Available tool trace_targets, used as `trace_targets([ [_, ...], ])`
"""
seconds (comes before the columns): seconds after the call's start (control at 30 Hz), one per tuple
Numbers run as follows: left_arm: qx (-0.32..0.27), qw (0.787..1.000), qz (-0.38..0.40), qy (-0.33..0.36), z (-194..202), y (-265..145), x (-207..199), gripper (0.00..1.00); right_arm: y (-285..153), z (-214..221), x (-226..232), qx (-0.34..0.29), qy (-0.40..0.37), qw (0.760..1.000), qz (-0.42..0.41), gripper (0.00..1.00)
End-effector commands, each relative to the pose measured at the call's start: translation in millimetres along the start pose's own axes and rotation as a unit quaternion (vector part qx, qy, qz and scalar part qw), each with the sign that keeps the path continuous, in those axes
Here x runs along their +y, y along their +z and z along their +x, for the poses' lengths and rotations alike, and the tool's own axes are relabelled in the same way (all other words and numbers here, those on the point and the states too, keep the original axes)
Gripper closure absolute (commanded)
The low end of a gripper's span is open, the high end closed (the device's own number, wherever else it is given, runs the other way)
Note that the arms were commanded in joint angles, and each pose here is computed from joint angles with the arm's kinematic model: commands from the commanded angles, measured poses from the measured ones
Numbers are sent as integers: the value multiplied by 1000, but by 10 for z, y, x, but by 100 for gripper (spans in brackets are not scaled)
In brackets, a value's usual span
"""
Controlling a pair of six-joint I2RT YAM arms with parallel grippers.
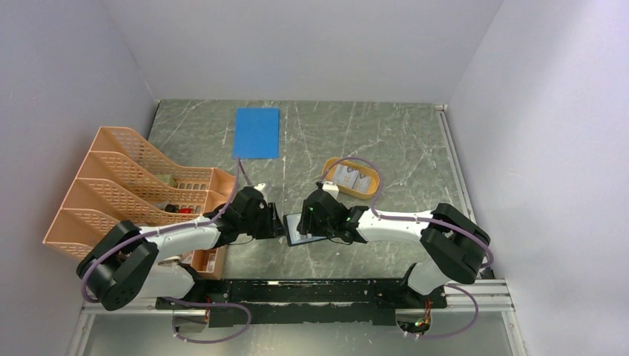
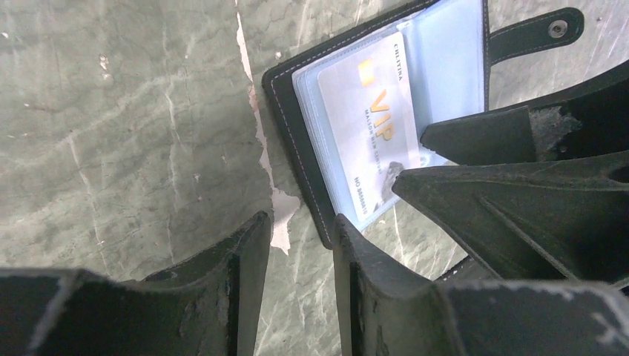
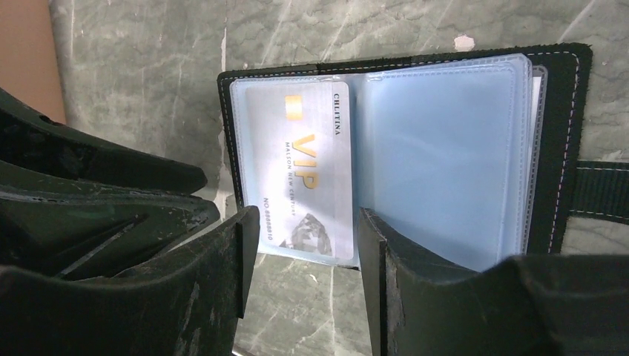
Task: Put the credit cards into the card holder
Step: Insert the credit card into the card holder.
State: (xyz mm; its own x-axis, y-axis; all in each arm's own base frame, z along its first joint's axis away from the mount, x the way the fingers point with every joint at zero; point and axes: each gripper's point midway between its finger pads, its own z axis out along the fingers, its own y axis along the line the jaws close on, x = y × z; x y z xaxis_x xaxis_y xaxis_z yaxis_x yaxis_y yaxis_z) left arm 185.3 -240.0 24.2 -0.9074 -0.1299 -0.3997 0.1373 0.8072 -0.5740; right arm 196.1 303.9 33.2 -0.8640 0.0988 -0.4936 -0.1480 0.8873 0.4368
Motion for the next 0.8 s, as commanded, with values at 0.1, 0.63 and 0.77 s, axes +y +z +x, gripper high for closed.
trace_targets([
  [0.1, -32, 999, -3, 14, -214, -38, -99, 59, -10, -109, 3, -19, -11, 1000, 10, 46],
  [0.63, -19, 1000, -4, 5, -168, 73, -37, 60, 112, -6, 19, 6, -18, 1000, 4, 46],
  [0.77, -15, 1000, -1, 2, -146, 96, -39, 60, 96, -8, 102, 5, -21, 1000, -18, 47],
])
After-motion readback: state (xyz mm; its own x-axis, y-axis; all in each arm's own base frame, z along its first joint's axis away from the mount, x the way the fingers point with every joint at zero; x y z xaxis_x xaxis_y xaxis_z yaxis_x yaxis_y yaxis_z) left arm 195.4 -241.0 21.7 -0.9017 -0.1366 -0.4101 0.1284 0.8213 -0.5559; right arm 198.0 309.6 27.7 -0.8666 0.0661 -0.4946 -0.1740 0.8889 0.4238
